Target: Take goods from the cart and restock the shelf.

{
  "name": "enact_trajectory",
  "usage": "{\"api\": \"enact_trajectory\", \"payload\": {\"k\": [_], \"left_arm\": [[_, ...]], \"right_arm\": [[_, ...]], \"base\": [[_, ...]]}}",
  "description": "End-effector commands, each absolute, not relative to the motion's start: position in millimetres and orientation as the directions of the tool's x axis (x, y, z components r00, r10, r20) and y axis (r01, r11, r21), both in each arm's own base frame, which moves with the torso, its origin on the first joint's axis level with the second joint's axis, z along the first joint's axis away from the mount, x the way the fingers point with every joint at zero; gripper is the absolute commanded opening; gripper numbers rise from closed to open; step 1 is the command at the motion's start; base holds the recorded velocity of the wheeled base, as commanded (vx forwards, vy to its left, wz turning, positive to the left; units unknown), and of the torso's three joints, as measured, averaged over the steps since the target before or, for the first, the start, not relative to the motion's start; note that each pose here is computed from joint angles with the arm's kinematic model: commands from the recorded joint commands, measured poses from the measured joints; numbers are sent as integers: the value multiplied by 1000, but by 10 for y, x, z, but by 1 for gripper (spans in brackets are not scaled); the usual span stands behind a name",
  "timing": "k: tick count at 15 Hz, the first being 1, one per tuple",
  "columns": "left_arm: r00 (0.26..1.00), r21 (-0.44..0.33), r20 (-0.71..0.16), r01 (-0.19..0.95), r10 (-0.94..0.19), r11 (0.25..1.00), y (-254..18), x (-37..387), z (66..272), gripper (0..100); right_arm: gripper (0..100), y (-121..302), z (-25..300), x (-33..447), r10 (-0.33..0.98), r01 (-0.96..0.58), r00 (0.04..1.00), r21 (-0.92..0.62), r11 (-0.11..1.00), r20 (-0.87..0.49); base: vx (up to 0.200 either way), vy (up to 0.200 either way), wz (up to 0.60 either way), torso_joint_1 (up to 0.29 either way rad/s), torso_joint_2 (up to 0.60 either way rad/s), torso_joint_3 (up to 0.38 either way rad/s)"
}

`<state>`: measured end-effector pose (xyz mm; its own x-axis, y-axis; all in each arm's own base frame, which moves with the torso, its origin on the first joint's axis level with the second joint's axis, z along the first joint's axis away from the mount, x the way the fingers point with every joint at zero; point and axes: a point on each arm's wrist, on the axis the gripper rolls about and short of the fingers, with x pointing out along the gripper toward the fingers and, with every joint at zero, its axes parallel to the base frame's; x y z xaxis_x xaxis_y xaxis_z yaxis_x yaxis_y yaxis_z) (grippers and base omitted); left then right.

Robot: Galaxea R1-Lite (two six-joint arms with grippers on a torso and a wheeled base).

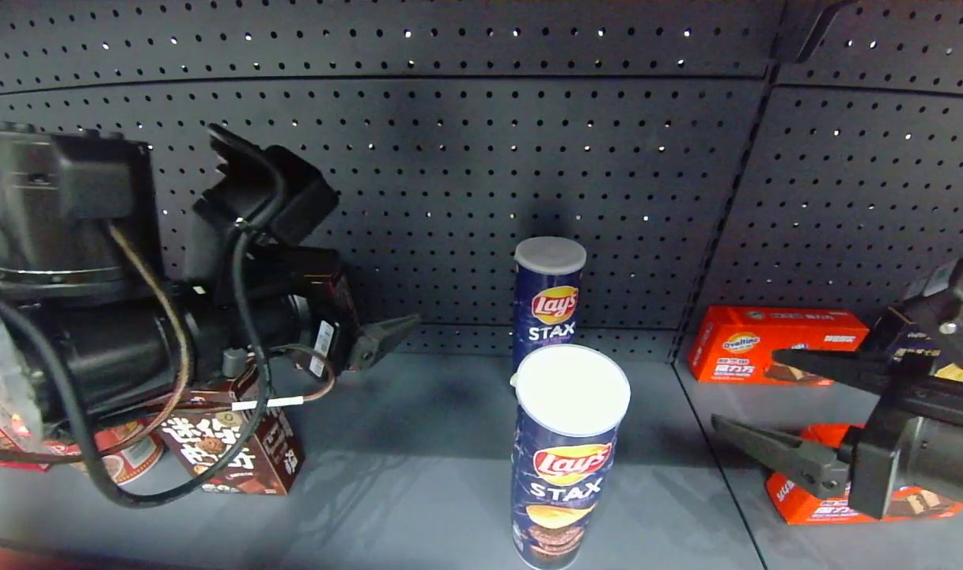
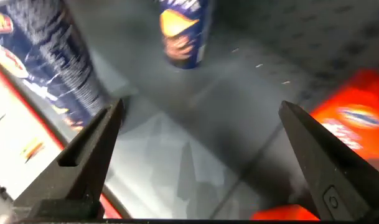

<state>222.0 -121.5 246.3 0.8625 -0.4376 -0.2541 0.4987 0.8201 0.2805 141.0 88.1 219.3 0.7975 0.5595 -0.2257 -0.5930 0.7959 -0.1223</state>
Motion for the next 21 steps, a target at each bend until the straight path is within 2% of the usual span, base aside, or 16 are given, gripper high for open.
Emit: {"api": "enact_trajectory", "payload": {"k": [1, 4, 5, 8, 9, 11, 12, 16, 21], "left_arm": [[882, 286, -169, 471, -440, 834, -1057, 1951, 2555, 100], [925, 285, -102, 379, -365, 881, -823, 1781, 2661, 100], [945, 283, -81, 327, -317, 902, -673, 1690, 2676, 100], [980, 278, -44, 201, -196, 939, -367, 1446, 2636, 100], [990, 256, -17, 142, -142, 956, -255, 1319, 2637, 100], [994, 229, 5, 108, -112, 967, -197, 1224, 2640, 100], [998, 209, 24, 56, -63, 976, -122, 1095, 2636, 100], [999, 206, 18, -38, 35, 978, -4, 752, 2342, 100], [984, 192, -43, -163, 174, 968, 40, 241, 1663, 100]], "right_arm": [[100, 712, 2308, 1303, 519, -537, 841, -128, 833, -151], [100, 584, 2342, 1220, 476, -487, 873, -124, 865, -112], [100, 525, 2333, 1173, 454, -464, 885, -122, 877, -99], [100, 395, 2277, 1081, 393, -401, 916, -118, 909, -86], [100, 340, 2256, 1017, 366, -373, 928, -119, 920, -72], [100, 302, 2228, 965, 348, -353, 935, -119, 928, -66], [100, 254, 2189, 907, 319, -324, 946, -120, 938, -60], [100, 137, 2000, 718, 235, -240, 970, -121, 963, -55], [100, 22, 1411, 347, 89, -99, 992, -117, 988, -87]], "base": [[0, 0, 0, 0, 0, 0], [0, 0, 0, 0, 0, 0], [0, 0, 0, 0, 0, 0], [0, 0, 0, 0, 0, 0], [0, 0, 0, 0, 0, 0], [0, 0, 0, 0, 0, 0], [0, 0, 0, 0, 0, 0], [0, 0, 0, 0, 0, 0], [0, 0, 0, 0, 0, 0]]}}
